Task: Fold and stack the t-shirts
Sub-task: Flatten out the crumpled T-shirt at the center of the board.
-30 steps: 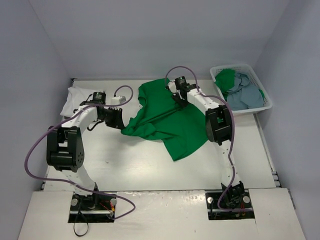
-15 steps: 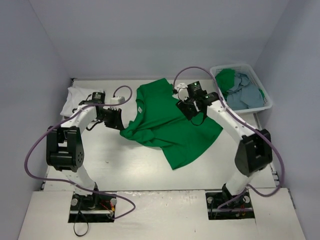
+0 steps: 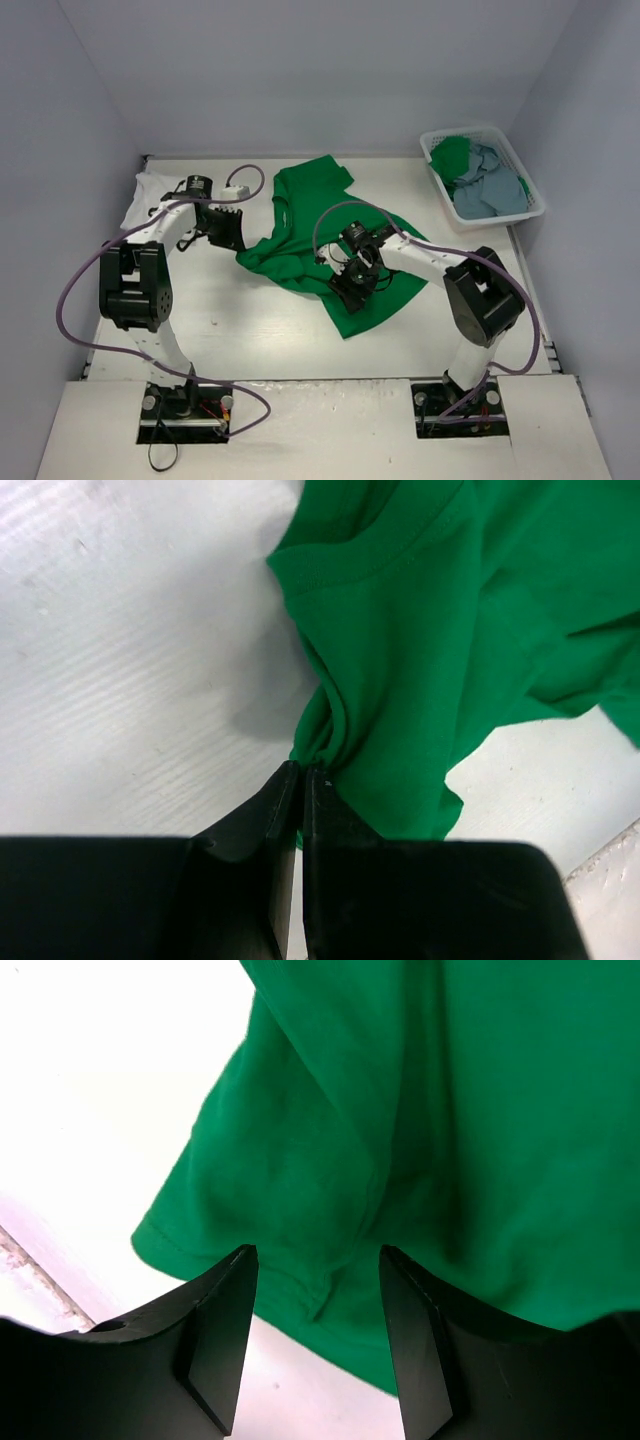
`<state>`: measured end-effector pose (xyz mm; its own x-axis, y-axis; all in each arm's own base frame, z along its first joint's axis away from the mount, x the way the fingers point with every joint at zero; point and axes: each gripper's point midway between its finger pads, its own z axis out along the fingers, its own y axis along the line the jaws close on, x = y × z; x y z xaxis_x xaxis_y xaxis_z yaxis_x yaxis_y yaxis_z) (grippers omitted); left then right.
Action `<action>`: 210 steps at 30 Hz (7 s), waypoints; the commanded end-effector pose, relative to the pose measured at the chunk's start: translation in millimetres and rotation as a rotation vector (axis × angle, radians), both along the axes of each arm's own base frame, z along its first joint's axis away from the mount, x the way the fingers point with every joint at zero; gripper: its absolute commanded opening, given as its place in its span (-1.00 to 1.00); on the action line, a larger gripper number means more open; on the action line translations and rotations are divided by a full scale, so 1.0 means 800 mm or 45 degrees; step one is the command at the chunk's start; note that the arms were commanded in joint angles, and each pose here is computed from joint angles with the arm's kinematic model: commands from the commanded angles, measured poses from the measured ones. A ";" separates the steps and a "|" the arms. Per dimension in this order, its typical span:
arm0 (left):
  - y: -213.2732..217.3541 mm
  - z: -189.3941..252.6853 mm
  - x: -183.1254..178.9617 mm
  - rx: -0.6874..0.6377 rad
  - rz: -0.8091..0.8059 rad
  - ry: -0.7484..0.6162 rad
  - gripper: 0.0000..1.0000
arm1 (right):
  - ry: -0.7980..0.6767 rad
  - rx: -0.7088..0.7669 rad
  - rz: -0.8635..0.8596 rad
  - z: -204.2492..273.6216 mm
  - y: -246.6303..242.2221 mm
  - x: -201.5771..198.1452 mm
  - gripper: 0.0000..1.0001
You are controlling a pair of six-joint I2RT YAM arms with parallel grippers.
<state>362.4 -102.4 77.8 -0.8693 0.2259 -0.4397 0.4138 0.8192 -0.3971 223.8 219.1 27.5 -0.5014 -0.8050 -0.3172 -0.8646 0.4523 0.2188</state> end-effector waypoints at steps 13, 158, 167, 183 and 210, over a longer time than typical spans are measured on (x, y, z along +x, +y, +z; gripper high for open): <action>0.003 0.046 0.038 -0.007 0.029 -0.142 -1.00 | 0.136 0.088 0.119 -0.018 0.014 -0.027 -0.49; -0.121 0.145 -0.033 -0.171 -0.521 -0.444 -0.11 | -0.776 -0.151 -0.444 0.170 -0.228 0.131 -1.00; -0.202 0.069 -0.038 0.068 -0.810 -0.433 -0.06 | -0.701 -0.116 -0.418 0.149 -0.211 0.123 -1.00; -0.220 0.049 0.033 0.290 -0.810 -0.690 -0.06 | -0.670 -0.114 -0.392 0.135 -0.207 0.107 -1.00; -0.228 0.077 0.023 0.224 -0.804 -0.687 -1.00 | -0.653 -0.121 -0.387 0.126 -0.208 0.102 -1.00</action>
